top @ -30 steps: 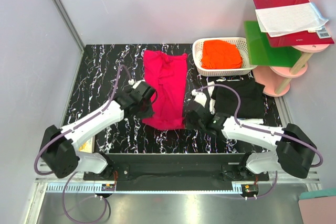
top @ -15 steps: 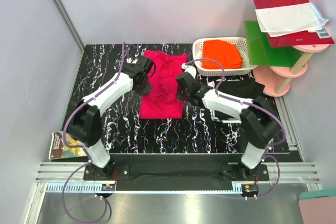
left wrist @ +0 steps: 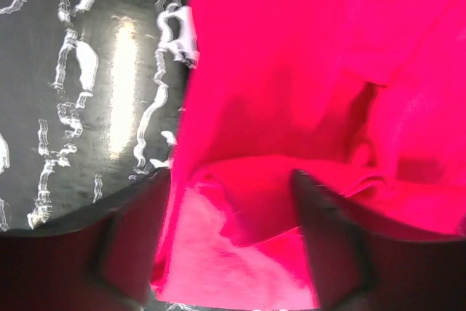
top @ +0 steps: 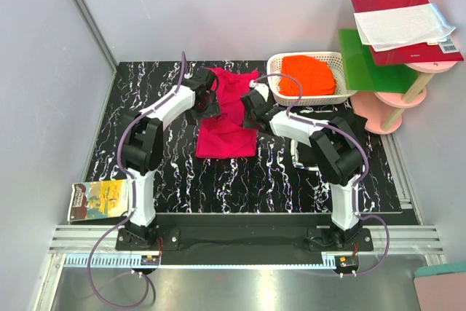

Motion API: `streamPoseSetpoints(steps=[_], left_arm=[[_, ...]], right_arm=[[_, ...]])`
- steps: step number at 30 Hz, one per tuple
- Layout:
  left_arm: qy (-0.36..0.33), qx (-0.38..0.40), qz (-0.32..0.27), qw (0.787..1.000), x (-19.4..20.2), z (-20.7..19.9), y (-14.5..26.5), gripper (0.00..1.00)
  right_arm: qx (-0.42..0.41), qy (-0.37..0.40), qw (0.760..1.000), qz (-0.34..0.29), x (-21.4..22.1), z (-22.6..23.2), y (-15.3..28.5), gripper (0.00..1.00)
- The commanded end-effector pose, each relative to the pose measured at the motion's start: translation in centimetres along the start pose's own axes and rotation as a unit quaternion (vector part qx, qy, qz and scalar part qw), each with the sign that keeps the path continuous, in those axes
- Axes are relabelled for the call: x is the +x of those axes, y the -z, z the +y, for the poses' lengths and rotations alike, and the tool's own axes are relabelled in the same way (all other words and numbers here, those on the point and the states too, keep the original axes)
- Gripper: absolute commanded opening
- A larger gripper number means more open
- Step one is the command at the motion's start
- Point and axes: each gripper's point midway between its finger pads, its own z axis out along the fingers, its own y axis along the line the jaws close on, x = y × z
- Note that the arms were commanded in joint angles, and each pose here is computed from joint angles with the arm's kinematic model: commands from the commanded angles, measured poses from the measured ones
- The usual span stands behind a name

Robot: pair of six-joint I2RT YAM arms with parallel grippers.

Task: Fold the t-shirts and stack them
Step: Fold the folded rectangular tshirt in 1/3 of the way

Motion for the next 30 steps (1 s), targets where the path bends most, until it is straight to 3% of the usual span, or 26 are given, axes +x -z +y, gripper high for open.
streamPoseSetpoints(steps=[1,2,3,4,5,9,10,11,12,13,14,15,22,30], left_arm=[[0.008,0.012,-0.044,0.999,-1.8,1.3,3.4,0.92],[0.013,0.028,-0.070,0.997,-2.4,1.5,6.0,0.97],[0.012,0.024,-0.069,0.997,-1.2,2.4,6.0,0.99],[0.013,0.029,-0.077,0.997,-0.8,2.8,6.9,0.99],[0.021,0.042,-0.102,0.994,-1.1,3.2,9.1,0.99],[0.029,0.056,-0.101,0.993,2.1,4.9,10.2,0.99],[0.030,0.060,-0.101,0.993,2.5,5.0,10.5,0.99],[0.031,0.065,-0.105,0.992,3.0,5.0,11.1,0.94],[0.030,0.065,-0.097,0.993,4.0,5.2,10.7,0.84],[0.029,0.068,-0.097,0.993,4.5,5.2,10.8,0.67],[0.027,0.073,-0.099,0.992,4.9,5.0,11.1,0.07],[0.028,0.073,-0.092,0.993,5.6,5.1,10.8,0.00],[0.025,0.062,-0.070,0.995,6.7,4.8,9.2,0.00],[0.020,0.046,-0.053,0.997,7.0,4.7,7.8,0.00]], right_arm=[[-0.016,0.005,0.998,-0.059,-4.4,1.0,1.6,0.56],[-0.027,0.006,0.997,-0.067,-4.3,0.7,3.0,0.70],[-0.055,-0.001,0.994,-0.094,-5.3,1.6,4.0,0.81],[-0.068,-0.009,0.991,-0.112,-5.8,1.7,5.0,0.97],[-0.076,-0.016,0.989,-0.123,-5.6,1.1,6.7,1.00],[-0.120,-0.025,0.984,-0.128,-5.4,1.4,9.6,0.99],[-0.129,-0.023,0.984,-0.119,-4.9,1.6,9.8,0.96],[-0.141,-0.022,0.984,-0.111,-4.3,1.8,10.1,0.84],[-0.164,-0.025,0.981,-0.098,-3.6,2.4,10.4,0.69],[-0.184,-0.023,0.979,-0.090,-3.2,3.0,10.7,0.43],[-0.198,-0.023,0.977,-0.079,-2.5,3.5,10.6,0.00],[-0.214,-0.029,0.974,-0.066,-2.0,4.1,10.6,0.00],[-0.302,-0.016,0.951,0.070,2.9,9.1,6.3,0.00],[-0.290,-0.012,0.953,0.083,1.9,11.3,1.5,0.00]])
